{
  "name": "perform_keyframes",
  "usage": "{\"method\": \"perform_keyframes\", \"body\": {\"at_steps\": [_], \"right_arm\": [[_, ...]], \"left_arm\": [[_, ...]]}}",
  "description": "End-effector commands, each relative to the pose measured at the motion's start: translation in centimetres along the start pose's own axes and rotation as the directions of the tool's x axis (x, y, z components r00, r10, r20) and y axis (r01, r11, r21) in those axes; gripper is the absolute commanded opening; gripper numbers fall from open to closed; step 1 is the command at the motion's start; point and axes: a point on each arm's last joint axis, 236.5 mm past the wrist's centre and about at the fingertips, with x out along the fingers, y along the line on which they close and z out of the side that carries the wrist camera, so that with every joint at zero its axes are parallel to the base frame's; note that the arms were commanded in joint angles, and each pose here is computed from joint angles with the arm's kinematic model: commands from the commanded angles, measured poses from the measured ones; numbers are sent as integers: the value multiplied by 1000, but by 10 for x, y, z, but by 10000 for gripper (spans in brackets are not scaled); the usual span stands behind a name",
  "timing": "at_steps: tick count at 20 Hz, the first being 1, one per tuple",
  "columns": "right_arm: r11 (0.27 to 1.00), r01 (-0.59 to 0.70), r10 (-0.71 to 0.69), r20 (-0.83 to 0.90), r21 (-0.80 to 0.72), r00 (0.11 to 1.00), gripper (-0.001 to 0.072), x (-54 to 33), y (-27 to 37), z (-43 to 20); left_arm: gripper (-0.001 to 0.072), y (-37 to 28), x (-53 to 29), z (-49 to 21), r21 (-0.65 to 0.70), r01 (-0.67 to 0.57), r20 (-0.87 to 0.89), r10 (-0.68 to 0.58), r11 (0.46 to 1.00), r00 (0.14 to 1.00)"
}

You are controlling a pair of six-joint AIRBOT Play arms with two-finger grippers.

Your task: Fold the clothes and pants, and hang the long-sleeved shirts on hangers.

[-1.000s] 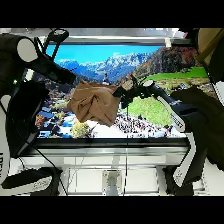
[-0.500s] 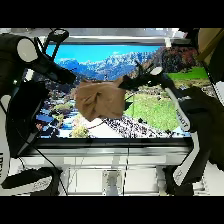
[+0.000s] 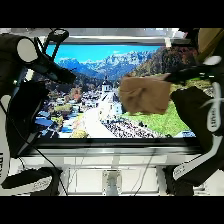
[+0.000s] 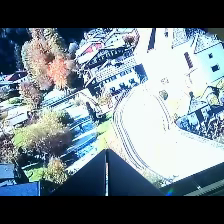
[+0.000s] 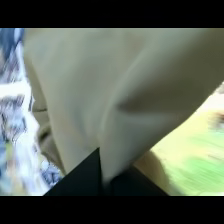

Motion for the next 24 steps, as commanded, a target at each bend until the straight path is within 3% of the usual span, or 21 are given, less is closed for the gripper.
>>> {"method": "perform_keyframes", "body": {"at_steps": [1,5,8,14,15,17,18,20,22,24], "right_arm": [[988,63,-84,145,141,986,18,-110,-69,4],[941,151,-246,307,302,919,17,-240,-130,-31],[815,323,-439,149,480,886,17,-282,-190,-103],[714,388,-426,-77,583,901,19,-233,-240,-163],[711,380,-397,-108,592,911,67,-221,-242,-172],[698,374,-331,-188,611,925,544,-210,-234,-194],[690,378,-298,-234,617,926,602,-211,-225,-205],[652,356,-333,-170,669,928,595,-227,-210,-192],[737,258,-332,3,625,943,595,-248,-169,-152],[868,140,-256,189,476,948,593,-266,-99,-111]], "left_arm": [[12,0,0,0,0,0,0,0,1000,1000],[12,0,0,0,-37,0,0,0,999,1000],[12,0,0,0,-37,0,1,0,999,1000],[12,0,0,1,-37,0,3,1,999,1000],[12,0,0,1,-37,0,4,1,999,1000],[12,0,0,1,-37,0,3,1,999,1000],[12,0,0,1,-37,0,3,1,999,1000],[12,0,0,1,-37,-1,3,1,999,1000],[12,0,0,1,-37,0,3,0,999,1000],[12,0,0,-1,-37,1,-6,-1,999,1000]]}}
